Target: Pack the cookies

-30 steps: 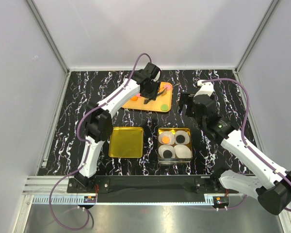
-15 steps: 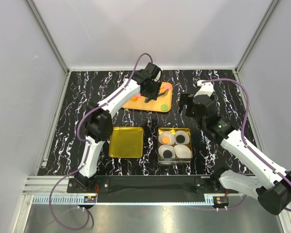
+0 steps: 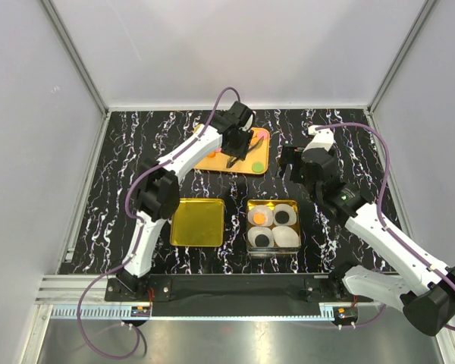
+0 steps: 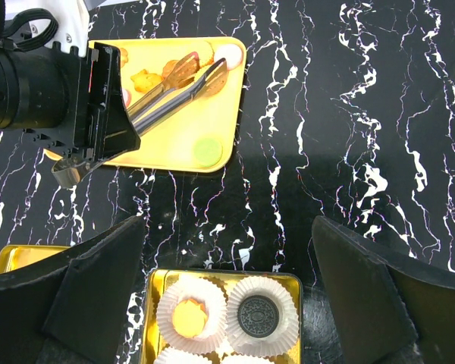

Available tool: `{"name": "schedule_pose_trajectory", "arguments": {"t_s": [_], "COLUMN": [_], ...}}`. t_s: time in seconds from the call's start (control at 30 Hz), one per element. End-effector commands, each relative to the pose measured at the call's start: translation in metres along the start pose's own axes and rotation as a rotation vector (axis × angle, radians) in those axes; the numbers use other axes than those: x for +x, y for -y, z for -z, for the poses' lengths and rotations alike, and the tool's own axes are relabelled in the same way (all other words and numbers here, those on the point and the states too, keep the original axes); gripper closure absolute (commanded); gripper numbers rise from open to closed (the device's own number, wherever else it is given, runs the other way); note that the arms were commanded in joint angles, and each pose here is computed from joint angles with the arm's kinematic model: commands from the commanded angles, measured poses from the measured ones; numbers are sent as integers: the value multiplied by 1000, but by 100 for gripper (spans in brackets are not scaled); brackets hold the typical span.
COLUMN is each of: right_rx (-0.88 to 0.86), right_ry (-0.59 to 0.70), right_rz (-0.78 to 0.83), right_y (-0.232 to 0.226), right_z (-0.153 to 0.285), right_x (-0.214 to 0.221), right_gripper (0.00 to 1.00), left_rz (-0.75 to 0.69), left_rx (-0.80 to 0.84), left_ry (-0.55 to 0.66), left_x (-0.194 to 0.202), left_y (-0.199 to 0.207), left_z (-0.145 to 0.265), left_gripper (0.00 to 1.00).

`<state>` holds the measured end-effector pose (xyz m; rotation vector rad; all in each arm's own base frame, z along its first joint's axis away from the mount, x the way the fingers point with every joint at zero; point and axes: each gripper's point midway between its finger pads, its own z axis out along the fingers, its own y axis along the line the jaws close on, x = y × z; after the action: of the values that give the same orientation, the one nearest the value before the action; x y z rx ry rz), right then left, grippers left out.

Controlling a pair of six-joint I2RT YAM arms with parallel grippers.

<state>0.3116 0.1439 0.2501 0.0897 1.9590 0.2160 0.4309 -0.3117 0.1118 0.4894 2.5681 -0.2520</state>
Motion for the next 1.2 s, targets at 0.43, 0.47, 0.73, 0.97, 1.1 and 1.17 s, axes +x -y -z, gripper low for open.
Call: {"name": "schedule_pose_trajectory", "arguments": {"t_s": [0.43,0.47,0.73,0.97,1.1,1.17], "right_rx": [-9,-7,-3,1,2,10], "right_ry": [56,54,57,58,63,63], "right_rz": [-18,-17,-18,-20,-30,-31], "right_y": [-1,-1,0,-1,-1,1], "right_z": [5,4,4,3,7,8], "right_x": [-15,-15,-15,-18,-23,-23], "right_gripper": [0,0,0,0,0,0], "left_rz": [-8,-10,-19,-81,-108,-126], "left_rx": [54,54,57,102,140,176], "left_ry": [158,162,174,174,157,167], "left_x": [-38,-38,-31,-8,26,39], "left_y": [10,10,10,35,51,69], "left_z": [65,69,98,133,155,165], "left_gripper": [61,61,62,62,62,62]}}
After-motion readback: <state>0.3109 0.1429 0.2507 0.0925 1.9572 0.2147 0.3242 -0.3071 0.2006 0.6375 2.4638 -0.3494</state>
